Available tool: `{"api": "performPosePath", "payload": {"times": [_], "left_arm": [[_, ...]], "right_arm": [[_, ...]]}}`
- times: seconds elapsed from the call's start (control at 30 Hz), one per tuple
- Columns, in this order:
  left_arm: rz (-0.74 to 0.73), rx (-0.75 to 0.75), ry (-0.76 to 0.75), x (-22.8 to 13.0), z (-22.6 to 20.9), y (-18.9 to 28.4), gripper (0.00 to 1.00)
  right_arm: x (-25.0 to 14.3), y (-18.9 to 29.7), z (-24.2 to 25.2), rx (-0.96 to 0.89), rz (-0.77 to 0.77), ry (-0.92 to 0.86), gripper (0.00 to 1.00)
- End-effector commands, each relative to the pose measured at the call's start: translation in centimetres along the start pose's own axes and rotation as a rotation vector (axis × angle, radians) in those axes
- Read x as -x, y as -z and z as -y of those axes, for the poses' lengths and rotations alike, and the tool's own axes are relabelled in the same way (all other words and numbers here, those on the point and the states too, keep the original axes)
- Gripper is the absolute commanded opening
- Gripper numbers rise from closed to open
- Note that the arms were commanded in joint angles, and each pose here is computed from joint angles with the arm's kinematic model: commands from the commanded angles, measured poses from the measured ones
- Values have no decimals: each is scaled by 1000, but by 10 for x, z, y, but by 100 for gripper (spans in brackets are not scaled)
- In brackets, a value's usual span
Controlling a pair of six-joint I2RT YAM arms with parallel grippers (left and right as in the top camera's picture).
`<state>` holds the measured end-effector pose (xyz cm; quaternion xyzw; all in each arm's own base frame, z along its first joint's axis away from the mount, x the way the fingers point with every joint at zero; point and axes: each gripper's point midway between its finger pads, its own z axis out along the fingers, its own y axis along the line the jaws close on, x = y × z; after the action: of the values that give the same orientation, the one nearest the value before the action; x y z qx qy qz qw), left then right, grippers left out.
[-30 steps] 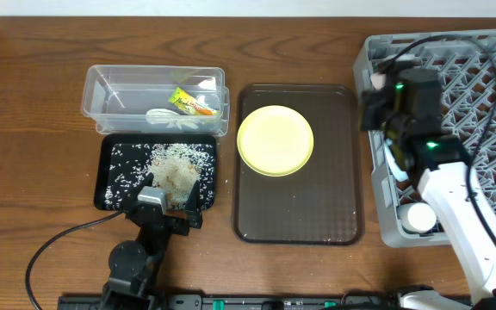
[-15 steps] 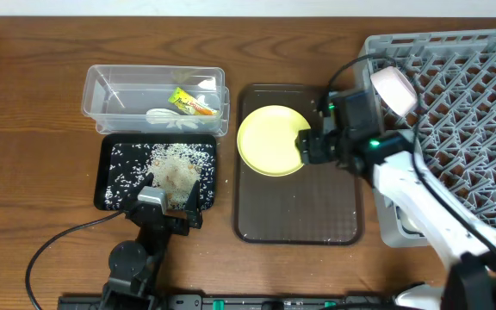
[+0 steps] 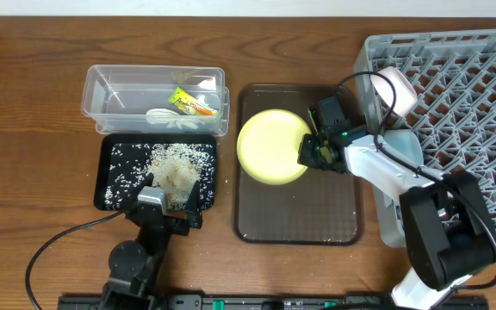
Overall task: Sort waste into correct bins and load items into the dishwasher rack
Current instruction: 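Lift the yellow plate and carry it into the grey rack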
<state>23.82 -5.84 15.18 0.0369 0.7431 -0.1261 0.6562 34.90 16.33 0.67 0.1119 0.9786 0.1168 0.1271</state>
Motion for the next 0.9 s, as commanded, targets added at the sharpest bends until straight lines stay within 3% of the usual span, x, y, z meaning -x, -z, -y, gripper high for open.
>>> {"api": "performPosePath", "payload": {"times": [0.0,0.23,0.43,0.6,0.87], "left_arm": [[-48,23,-9,-15,-6,-1,99],[-48,23,-9,-15,-5,-1,100],[-48,23,-9,-15,-6,-1,99],[-48,23,-9,-15,-6,-1,99],[-48,23,-9,-15,-6,-1,100]], "right_arm": [[9,23,-3,6,65,70,1],[82,185,23,-189,620,194,1],[96,326,88,-525,1012,100,1],[89,371,154,-796,1067,-69,1],[98,356,229,-1006,935,-210,1]]}}
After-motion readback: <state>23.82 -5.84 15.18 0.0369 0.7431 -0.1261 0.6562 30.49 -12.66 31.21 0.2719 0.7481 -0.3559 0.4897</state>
